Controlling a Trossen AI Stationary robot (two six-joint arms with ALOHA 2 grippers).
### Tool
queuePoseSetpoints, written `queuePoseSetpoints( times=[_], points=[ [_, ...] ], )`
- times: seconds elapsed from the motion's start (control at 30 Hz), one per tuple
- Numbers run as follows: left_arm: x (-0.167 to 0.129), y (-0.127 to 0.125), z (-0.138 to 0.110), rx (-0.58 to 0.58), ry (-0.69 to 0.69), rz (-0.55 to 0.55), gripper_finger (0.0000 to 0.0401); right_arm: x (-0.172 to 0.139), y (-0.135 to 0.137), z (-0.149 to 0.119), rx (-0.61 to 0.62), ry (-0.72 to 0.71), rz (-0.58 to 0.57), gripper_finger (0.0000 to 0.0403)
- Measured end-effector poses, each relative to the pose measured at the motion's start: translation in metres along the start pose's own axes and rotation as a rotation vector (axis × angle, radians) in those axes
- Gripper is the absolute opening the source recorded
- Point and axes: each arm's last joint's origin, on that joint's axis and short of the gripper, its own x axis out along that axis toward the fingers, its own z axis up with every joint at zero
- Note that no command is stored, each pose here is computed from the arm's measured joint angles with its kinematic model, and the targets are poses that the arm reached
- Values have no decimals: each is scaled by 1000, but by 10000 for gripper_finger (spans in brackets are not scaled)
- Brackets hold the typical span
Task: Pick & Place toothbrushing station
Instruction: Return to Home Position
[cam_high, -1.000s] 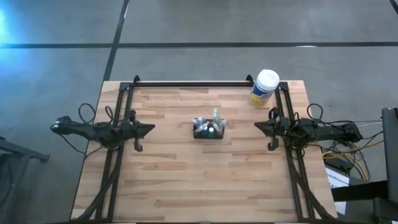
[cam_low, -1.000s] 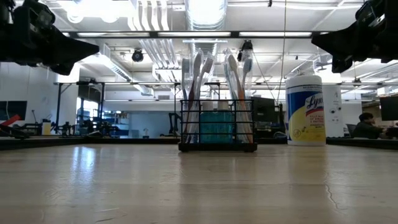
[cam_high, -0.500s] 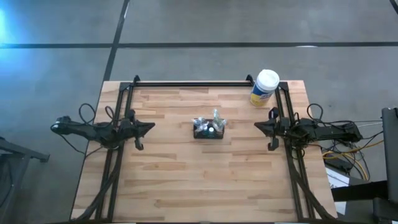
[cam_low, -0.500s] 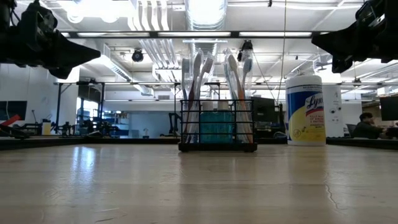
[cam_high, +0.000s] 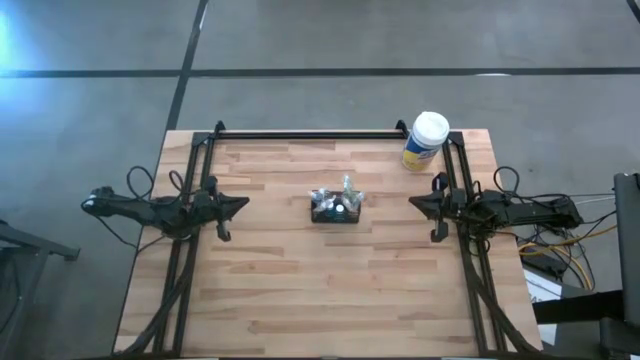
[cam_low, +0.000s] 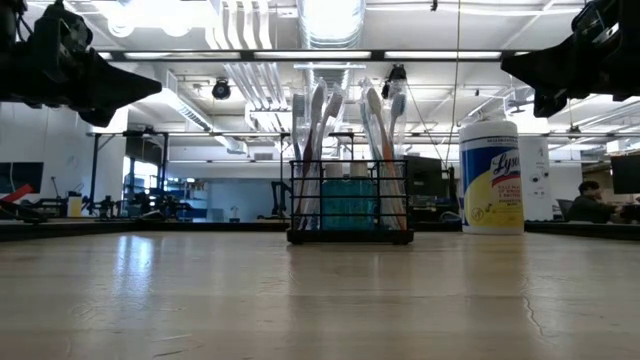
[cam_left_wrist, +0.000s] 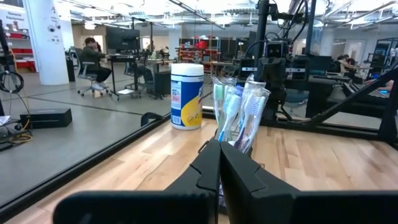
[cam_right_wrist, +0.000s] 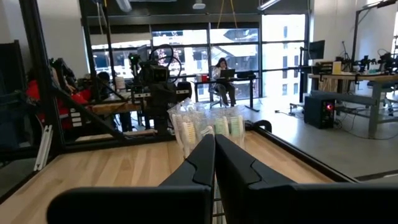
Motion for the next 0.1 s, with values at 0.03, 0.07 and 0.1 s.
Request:
queuePoseSetpoints(
  times=[0.03, 0.07, 0.1],
  points=[
    [0, 0, 0, 0, 0, 0, 12, 0, 0, 0, 0, 0, 0, 8],
    [0, 0, 0, 0, 0, 0, 12, 0, 0, 0, 0, 0, 0, 9],
    [0, 0, 0, 0, 0, 0, 11, 0, 0, 0, 0, 0, 0, 9]
  ],
)
